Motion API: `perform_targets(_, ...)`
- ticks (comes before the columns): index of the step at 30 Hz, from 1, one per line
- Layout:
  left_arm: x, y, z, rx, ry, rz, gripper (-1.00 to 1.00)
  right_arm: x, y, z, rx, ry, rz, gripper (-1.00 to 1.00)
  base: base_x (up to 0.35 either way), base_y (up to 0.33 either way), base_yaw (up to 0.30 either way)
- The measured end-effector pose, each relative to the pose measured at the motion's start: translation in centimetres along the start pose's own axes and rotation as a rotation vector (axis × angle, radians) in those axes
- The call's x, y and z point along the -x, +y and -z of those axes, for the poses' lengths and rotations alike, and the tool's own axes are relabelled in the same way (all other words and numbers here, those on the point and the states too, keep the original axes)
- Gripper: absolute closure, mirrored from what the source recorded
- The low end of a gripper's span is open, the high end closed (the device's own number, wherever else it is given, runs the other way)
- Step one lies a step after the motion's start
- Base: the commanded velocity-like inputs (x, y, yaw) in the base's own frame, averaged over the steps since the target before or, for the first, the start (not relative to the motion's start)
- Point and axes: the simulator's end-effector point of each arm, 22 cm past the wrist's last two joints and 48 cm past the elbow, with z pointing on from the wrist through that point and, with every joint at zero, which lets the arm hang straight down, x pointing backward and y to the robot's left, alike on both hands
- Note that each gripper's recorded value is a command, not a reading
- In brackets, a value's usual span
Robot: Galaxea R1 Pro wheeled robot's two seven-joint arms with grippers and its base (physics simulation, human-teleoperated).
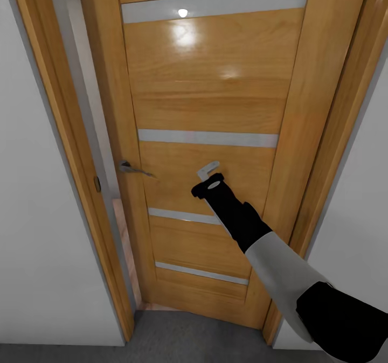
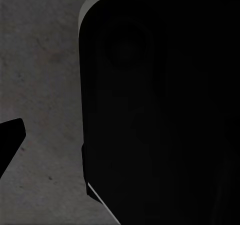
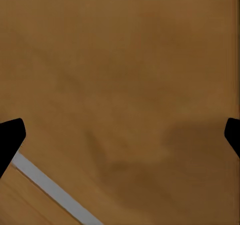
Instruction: Move the two storage containers from the living room to the garage. In the garage, place one container on the floor and stack the other container on top of it (either order is fine).
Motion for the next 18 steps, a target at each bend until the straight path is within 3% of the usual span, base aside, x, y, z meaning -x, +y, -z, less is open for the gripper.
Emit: perform_targets(18, 0.05, 0.0, 0.0, 0.0, -0.001, 0.0, -1.0, 0.02, 0.16, -0.06, 0.009, -0.004, -0.022, -1.0, 0.0, 0.0, 0.0)
